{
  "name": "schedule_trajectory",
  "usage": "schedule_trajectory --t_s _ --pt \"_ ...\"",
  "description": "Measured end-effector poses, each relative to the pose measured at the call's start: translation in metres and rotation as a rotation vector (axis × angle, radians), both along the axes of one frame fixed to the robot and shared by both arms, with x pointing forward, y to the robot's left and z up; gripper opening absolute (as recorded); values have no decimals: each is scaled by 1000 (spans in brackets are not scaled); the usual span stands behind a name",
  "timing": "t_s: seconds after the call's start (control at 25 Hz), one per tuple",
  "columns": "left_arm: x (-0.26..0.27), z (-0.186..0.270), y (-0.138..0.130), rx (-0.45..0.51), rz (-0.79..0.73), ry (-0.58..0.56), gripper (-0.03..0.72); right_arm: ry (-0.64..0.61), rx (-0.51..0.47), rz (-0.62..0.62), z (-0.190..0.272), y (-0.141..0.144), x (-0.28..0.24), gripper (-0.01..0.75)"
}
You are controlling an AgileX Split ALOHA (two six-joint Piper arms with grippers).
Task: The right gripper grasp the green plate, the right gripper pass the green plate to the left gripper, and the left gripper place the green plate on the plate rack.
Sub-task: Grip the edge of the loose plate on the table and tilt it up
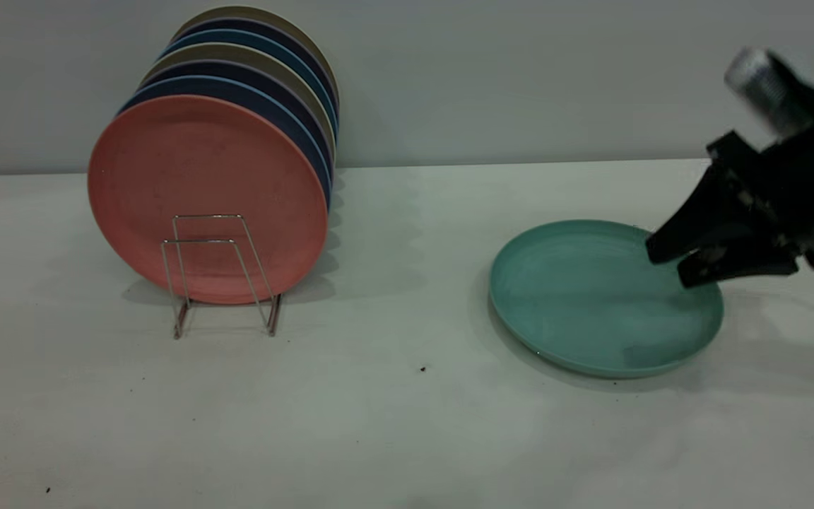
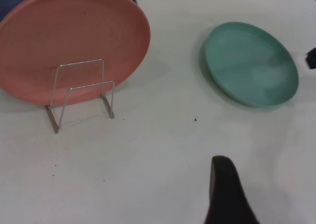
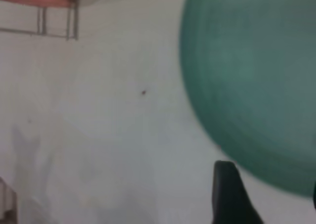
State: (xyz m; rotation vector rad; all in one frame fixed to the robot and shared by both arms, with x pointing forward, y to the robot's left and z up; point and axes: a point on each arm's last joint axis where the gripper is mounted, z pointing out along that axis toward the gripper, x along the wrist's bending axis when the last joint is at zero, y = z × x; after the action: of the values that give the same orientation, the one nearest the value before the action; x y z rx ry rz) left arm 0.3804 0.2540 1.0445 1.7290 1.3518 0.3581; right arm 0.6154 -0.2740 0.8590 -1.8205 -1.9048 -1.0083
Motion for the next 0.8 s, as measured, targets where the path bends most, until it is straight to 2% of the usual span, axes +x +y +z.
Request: schedule_trajectory --t_s 0.08,0.2,0.32,0.48,0.8 --pt "0 0 0 0 1 -1 460 1 -10 5 -6 -4 9 401" --pt "0 0 0 1 5 -5 460 -2 -78 -28 -5 -13 18 393" --pt "1 1 1 2 11 -11 460 -10 -157 -90 -4 -34 24 391" --pt "2 1 1 2 16 -17 460 -35 -206 -141 -5 -57 28 382" --pt "2 1 2 3 24 -24 460 -41 -229 -131 -22 -58 29 347"
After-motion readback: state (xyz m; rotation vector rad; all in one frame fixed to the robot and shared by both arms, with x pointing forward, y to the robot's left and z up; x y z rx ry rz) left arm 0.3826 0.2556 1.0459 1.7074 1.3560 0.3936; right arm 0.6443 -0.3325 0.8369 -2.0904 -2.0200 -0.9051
